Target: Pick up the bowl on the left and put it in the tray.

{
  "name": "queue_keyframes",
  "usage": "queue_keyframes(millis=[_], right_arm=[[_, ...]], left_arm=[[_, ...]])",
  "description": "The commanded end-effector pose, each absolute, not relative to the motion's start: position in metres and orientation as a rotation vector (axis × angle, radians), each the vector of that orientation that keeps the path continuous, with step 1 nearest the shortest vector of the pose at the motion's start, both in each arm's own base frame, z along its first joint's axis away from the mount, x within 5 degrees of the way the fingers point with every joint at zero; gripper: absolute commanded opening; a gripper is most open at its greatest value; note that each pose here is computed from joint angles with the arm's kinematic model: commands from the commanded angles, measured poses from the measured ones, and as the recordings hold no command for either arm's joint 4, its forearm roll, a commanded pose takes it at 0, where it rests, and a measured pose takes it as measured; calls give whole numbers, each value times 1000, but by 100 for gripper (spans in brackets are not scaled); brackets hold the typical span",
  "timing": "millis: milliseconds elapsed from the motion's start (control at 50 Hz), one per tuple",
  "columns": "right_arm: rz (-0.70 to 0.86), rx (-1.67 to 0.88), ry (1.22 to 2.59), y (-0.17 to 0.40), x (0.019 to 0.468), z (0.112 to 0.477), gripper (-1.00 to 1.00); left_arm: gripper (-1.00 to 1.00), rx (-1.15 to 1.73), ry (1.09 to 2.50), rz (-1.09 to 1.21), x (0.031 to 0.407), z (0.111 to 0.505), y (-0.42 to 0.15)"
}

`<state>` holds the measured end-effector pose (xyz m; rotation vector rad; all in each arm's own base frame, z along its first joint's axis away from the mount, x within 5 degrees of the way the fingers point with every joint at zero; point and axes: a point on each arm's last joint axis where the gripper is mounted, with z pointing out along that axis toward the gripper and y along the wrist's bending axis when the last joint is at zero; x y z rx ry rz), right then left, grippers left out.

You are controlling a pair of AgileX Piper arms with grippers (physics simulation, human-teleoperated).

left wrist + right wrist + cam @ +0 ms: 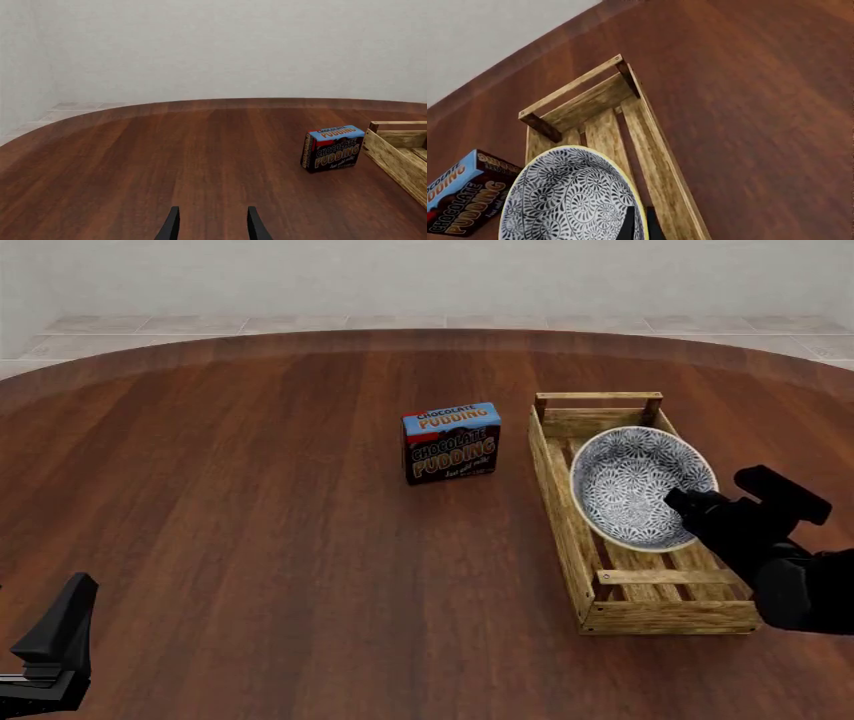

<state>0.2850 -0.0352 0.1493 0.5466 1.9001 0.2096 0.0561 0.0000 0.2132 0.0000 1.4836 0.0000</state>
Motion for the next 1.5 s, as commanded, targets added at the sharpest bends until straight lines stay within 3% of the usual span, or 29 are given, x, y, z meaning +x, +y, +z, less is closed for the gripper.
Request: queue_keyframes(millis=[20,1260,1280,1500], right_arm=[[208,563,1904,-37,287,146,-100],[202,514,1922,-31,295,141,-100],[206,512,1921,-30,295,142,100],[207,512,1920,-30,293,142,100]], left_arm=[[100,0,1484,0,56,213,0],[100,0,1484,0,56,213,0],[100,0,1484,0,56,213,0],[100,0,1484,0,56,213,0]])
